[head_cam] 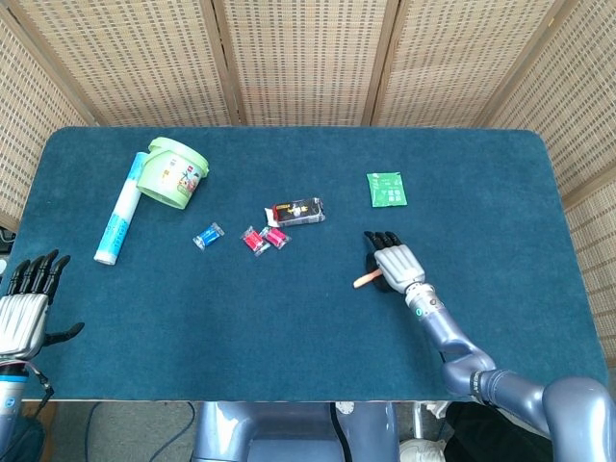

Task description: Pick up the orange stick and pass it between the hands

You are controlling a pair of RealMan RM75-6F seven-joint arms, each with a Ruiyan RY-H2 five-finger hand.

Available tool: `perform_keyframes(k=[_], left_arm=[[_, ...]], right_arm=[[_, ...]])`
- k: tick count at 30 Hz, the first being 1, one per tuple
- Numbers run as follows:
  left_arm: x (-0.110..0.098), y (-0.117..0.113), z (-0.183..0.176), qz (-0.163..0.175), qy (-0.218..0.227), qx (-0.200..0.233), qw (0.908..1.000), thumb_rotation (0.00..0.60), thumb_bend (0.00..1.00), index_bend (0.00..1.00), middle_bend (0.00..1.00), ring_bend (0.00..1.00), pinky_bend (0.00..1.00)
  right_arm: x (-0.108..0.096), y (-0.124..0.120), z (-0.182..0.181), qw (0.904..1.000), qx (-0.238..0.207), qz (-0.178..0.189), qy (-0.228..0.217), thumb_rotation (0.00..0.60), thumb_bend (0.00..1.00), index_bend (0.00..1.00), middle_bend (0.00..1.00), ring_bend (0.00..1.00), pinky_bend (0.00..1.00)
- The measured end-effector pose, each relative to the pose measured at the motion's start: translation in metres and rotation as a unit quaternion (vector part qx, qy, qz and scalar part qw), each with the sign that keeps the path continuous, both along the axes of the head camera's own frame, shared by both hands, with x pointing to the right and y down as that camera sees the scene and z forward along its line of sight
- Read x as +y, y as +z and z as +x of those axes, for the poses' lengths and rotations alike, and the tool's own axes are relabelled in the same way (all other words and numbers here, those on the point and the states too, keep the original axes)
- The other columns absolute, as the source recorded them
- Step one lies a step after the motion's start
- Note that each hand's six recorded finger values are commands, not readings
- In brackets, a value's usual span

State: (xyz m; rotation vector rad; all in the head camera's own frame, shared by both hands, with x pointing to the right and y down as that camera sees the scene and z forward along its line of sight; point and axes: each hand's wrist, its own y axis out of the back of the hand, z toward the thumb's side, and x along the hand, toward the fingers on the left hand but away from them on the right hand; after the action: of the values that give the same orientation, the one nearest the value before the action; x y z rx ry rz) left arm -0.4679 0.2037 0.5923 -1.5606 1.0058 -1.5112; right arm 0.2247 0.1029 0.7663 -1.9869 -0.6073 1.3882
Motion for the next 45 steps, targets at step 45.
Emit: perform_keyframes(k=[45], left_arm=[[-0.085, 0.015, 0.239, 0.005, 0.315, 0.14, 0.9386, 0.6, 0.14, 0.26, 0.0, 0.0, 0.0]], right_arm=[[-0.015, -0.093, -0.183, 0.9281, -0.238, -0.173, 0.229, 0.6, 0.61, 0.69, 0.1, 0.0, 0.0]])
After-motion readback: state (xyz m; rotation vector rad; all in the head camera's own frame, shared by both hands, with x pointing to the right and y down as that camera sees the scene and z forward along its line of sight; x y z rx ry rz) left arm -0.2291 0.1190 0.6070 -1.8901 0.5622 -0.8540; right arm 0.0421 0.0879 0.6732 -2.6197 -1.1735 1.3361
